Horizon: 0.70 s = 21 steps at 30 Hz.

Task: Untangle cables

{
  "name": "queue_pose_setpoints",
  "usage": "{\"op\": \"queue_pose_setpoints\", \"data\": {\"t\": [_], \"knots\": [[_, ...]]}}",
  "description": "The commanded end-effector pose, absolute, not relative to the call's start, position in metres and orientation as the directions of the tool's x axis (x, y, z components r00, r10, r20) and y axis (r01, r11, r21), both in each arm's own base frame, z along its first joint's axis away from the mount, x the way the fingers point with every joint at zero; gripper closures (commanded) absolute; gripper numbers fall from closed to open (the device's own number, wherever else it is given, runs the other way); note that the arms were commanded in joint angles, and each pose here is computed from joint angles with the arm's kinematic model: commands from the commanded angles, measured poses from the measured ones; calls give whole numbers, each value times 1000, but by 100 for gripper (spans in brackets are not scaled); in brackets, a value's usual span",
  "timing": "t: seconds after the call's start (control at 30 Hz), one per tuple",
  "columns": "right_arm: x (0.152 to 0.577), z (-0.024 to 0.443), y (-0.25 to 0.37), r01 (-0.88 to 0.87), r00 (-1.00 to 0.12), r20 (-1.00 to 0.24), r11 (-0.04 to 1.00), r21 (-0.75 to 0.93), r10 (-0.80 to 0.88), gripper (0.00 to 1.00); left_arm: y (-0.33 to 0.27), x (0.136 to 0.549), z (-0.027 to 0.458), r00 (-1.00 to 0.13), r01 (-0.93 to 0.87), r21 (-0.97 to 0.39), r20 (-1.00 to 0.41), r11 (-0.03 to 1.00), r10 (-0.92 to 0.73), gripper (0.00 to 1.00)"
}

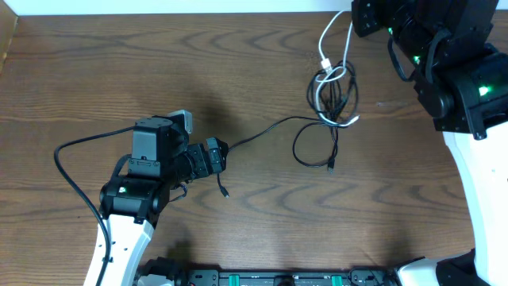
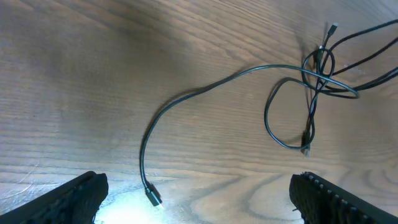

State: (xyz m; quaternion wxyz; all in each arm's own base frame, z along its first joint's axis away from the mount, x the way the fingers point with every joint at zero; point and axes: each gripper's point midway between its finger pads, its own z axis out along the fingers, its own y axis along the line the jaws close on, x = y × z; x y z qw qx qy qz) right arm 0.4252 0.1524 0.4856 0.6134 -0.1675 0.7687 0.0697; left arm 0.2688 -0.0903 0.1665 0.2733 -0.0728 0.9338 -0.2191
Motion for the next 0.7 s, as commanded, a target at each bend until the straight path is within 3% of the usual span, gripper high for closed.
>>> {"op": "queue_pose_setpoints", "data": {"t": [0.0, 0.3, 0.67], "knots": [[419, 488, 160, -389, -184, -965, 915, -102, -186, 99, -91, 272, 175, -832, -3, -455, -492, 891, -254, 2], [416, 476, 161, -404, -226, -953, 910, -97, -202, 99, -91, 272, 175, -832, -3, -455, -493, 891, -254, 2], [427, 414, 180, -484, -371, -881, 871, -86, -293, 99, -91, 272, 175, -832, -3, -454, -493, 891, -254, 2]]}}
